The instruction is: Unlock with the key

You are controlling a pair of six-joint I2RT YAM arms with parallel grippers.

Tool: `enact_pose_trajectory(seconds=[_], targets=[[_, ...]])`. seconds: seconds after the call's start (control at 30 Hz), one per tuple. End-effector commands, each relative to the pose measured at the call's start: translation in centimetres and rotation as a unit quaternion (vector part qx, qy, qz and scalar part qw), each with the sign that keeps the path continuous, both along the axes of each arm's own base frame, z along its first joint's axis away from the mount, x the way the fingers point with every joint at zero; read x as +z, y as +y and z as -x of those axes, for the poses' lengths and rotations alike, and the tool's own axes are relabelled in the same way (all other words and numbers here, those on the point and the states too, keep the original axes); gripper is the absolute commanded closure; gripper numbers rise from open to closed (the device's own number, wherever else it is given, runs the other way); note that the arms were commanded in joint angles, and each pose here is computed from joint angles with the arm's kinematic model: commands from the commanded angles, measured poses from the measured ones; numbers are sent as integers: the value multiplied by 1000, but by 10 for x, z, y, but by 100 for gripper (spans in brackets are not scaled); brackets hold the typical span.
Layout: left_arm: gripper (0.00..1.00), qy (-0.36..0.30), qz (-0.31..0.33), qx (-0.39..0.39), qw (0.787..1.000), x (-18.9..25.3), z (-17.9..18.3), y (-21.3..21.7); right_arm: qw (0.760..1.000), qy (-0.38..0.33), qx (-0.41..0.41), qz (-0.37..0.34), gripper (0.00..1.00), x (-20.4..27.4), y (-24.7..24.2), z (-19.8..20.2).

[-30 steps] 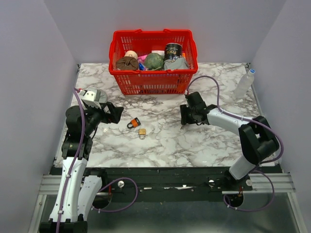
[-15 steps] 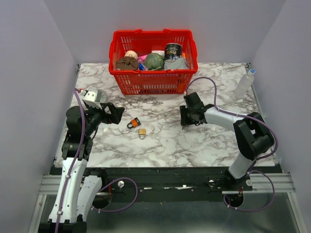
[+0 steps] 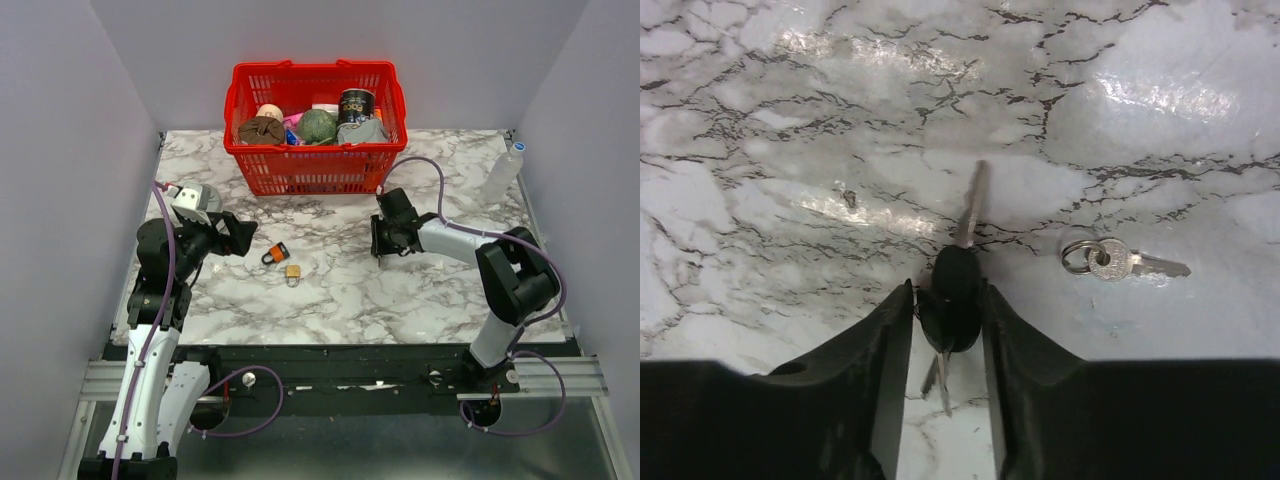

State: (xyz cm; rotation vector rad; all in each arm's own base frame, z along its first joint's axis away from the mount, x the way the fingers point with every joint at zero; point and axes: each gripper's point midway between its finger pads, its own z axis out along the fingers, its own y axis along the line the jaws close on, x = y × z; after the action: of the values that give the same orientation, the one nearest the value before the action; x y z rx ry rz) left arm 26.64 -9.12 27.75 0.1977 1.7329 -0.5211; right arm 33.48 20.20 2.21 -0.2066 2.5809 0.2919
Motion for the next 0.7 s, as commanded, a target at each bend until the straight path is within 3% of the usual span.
enact_pose_trajectory(seconds=[0.0, 0.03, 0.2, 0.37, 0.5, 0.67], targets=[[1, -6, -3, -7, 1000, -1, 1, -3, 1000, 11, -1, -8, 66, -8, 7, -2], [1, -7, -3, -7, 1000, 0, 1, -3, 1000, 12, -2, -6, 79, -9, 6, -1], [1, -4, -4, -9, 1000, -2, 0, -4, 1000, -5, 16, -6, 99, -1, 6, -2], [1, -1, -3, -16, 1000, -4, 1, -7, 994, -52, 82, -57, 99, 28, 22, 4], [1, 0, 4, -47, 999, -5, 2, -19, 969, -109, 185, -121, 99, 68, 42, 24], [2, -15, 28, -200, 979, 4, 28, -69, 924, -155, 283, -207, 99, 124, 65, 65]])
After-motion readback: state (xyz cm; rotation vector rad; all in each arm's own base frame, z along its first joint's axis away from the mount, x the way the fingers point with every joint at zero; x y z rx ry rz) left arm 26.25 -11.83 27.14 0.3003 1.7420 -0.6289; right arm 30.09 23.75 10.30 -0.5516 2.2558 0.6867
